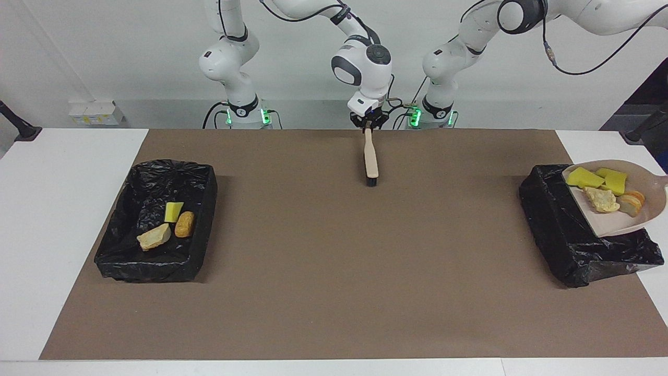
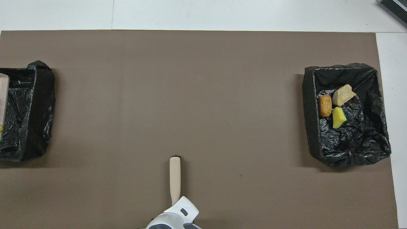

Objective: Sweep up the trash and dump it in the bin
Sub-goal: 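Tilt the dustpan over the bin with the left gripper to dump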

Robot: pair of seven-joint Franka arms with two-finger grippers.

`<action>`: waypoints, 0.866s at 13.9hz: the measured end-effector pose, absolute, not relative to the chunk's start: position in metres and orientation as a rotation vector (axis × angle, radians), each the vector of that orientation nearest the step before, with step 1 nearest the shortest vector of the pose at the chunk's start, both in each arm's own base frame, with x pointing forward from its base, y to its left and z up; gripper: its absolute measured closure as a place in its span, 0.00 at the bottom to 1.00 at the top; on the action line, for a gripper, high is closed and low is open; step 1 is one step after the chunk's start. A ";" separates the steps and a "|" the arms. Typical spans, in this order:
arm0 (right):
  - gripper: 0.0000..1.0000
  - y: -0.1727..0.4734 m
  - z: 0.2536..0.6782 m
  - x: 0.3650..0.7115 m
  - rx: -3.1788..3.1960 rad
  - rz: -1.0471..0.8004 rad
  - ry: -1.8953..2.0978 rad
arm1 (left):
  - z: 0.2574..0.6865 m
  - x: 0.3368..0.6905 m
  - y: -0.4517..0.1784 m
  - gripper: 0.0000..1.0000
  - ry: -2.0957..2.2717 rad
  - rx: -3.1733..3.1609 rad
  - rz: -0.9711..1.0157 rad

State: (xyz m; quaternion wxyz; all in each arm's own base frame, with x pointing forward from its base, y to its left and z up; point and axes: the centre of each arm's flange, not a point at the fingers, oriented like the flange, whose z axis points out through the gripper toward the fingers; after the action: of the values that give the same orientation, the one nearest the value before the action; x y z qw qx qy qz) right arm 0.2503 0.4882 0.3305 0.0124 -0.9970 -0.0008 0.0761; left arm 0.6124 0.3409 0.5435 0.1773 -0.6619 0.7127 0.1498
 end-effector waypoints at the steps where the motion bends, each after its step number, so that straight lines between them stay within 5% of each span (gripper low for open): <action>1: 0.74 0.488 0.331 0.250 -3.107 0.237 -0.003 | 0.543 0.620 0.331 0.69 1.958 -1.851 0.503; 2: 0.74 0.489 0.331 0.251 -3.107 0.237 -0.003 | 0.544 0.628 0.317 0.69 1.897 -1.815 0.591; 5: 0.42 0.493 0.334 0.258 -3.102 0.236 0.009 | 0.535 0.637 0.279 0.69 1.751 -1.729 0.771; 9: 0.00 0.480 0.354 0.317 -3.063 0.165 0.097 | 0.545 0.621 0.253 0.69 1.610 -1.566 0.971; 12: 0.00 0.460 0.355 0.378 -3.050 0.044 0.178 | 0.582 0.612 0.236 0.69 1.515 -1.512 1.020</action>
State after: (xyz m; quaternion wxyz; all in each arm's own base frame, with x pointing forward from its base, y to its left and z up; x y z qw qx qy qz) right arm 0.3780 0.4603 0.3545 0.0432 -0.9973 0.0582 0.0145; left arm 0.6116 0.2361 0.5822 0.3759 -0.5909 0.5921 0.3986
